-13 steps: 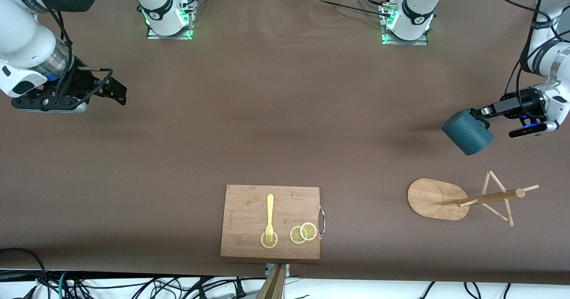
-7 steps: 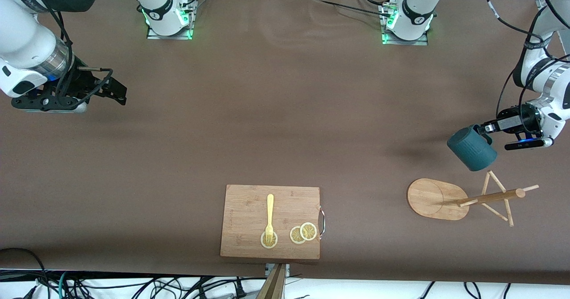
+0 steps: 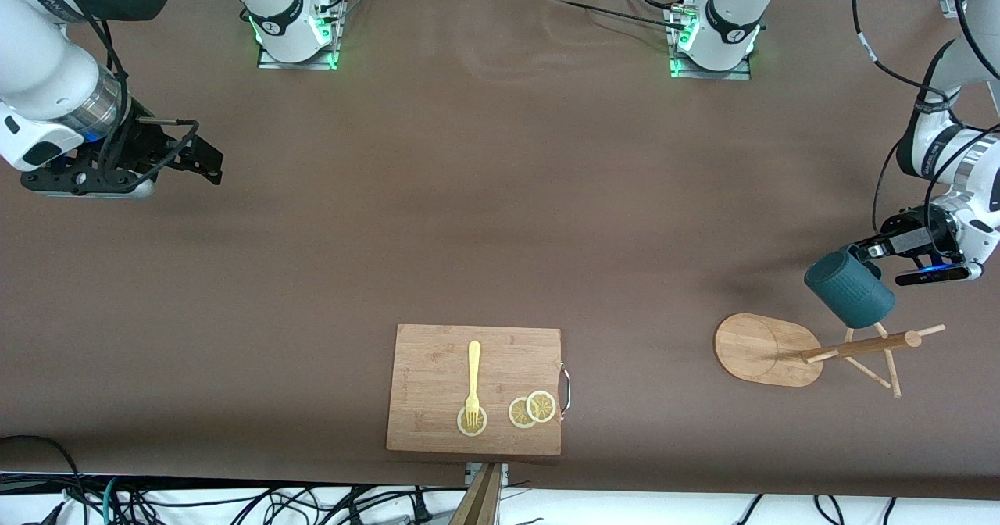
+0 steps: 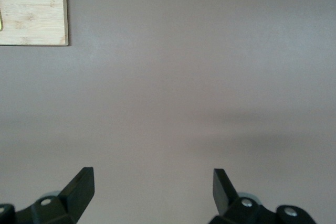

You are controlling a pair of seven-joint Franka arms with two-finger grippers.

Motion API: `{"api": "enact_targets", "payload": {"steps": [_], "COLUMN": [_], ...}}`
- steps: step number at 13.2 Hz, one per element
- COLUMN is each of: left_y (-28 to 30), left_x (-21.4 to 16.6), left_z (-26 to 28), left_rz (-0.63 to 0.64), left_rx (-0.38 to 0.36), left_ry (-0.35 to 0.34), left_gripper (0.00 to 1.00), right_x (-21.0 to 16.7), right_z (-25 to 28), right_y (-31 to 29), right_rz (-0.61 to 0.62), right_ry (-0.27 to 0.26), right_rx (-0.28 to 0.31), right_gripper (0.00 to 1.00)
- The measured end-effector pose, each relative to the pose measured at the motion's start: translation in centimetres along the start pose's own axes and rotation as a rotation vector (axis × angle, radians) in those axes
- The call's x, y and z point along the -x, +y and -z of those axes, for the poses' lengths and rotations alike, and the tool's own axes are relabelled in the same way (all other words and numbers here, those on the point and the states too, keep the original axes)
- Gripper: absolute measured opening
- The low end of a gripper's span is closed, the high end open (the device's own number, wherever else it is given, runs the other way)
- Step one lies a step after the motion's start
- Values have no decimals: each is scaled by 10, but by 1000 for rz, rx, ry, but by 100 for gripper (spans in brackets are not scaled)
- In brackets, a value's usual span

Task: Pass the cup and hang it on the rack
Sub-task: 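Carry the mug with the left gripper over the wooden rack peg, then lower the mug onto the rack peg and open the left gripper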

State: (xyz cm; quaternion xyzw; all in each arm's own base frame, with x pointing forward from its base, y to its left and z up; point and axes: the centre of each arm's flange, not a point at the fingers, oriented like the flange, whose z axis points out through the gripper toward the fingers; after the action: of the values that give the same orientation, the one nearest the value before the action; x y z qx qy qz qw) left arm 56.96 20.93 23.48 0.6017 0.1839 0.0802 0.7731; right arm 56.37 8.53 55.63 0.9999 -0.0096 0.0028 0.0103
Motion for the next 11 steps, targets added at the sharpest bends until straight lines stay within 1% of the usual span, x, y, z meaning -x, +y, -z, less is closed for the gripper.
{"api": "enact_targets", "payload": {"steps": [7,11], "left_y": [-27,-37], "left_x": [-9,-12], "left_z": [16,24], "left_rz": [21,29], "left_rx": [86,94], "left_ry": [44,50], "left_gripper": [21,21], "right_x": [0,0], "right_z": [0,0], "right_y": [0,0], "right_rz": [0,0], "right_ry": [0,0], "right_rx": [0,0], "right_gripper": [100,100]}}
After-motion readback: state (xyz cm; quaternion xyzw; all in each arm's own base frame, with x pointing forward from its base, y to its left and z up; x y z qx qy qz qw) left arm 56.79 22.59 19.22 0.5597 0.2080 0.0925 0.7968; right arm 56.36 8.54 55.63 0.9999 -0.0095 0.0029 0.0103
